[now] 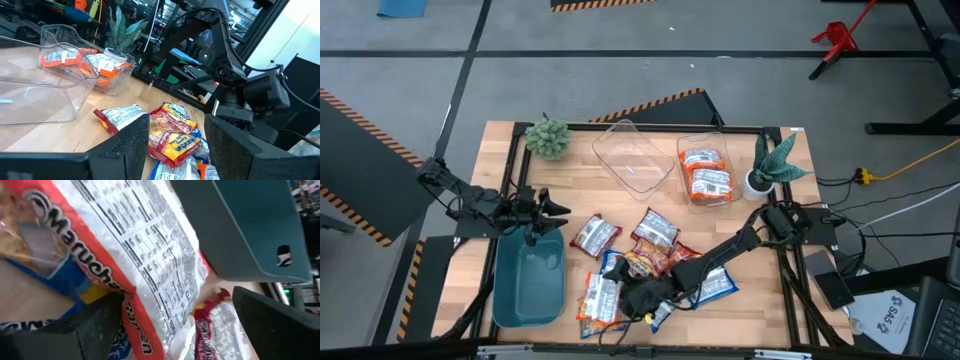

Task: Sort Maruchan noodles
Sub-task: Put the orange noodle pack into the right transparent bin

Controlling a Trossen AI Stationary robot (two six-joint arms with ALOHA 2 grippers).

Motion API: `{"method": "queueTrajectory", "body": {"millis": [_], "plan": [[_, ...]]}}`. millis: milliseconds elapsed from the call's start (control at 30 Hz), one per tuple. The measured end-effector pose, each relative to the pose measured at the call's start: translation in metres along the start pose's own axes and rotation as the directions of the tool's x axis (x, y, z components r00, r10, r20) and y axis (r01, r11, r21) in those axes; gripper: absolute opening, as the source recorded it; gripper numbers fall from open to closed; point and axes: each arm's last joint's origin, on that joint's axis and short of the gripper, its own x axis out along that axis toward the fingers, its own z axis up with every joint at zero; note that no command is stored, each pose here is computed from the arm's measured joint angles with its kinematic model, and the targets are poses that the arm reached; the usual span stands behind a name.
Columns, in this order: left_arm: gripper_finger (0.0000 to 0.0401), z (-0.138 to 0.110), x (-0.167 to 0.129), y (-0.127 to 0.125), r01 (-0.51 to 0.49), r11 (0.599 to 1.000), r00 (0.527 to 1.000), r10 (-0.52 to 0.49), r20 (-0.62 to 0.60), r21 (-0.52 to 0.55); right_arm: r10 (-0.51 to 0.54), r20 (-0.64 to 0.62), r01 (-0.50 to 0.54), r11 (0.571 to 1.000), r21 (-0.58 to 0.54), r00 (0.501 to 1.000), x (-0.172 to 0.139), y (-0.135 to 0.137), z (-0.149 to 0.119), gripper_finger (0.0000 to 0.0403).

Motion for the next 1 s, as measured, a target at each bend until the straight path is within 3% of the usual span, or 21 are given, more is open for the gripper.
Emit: {"method": "queueTrajectory", "body": {"millis": [233,367,567,1000], "plan": [[0.0185,0.000,0.000,0.000,0.000,1.000,1.000,0.000,0.000,-0.002,0.030,0.022,-0.030,0.999,0.024,0.999,0.007,-0.012,-0.009,0.0361],[0.0185,0.000,0.000,0.000,-0.001,1.000,1.000,0.001,0.000,-0.002,0.056,0.043,-0.058,0.998,0.025,0.997,0.008,-0.013,-0.009,0.0335],[0.0185,0.000,0.000,0.000,-0.001,1.000,1.000,0.001,0.001,-0.002,0.067,0.074,-0.070,0.997,0.033,0.995,0.008,-0.015,-0.009,0.0255],[0.0185,0.000,0.000,0.001,-0.019,1.000,1.000,0.019,0.010,-0.005,0.076,0.090,-0.083,0.994,0.078,0.993,0.008,-0.014,-0.008,0.0044]]}}
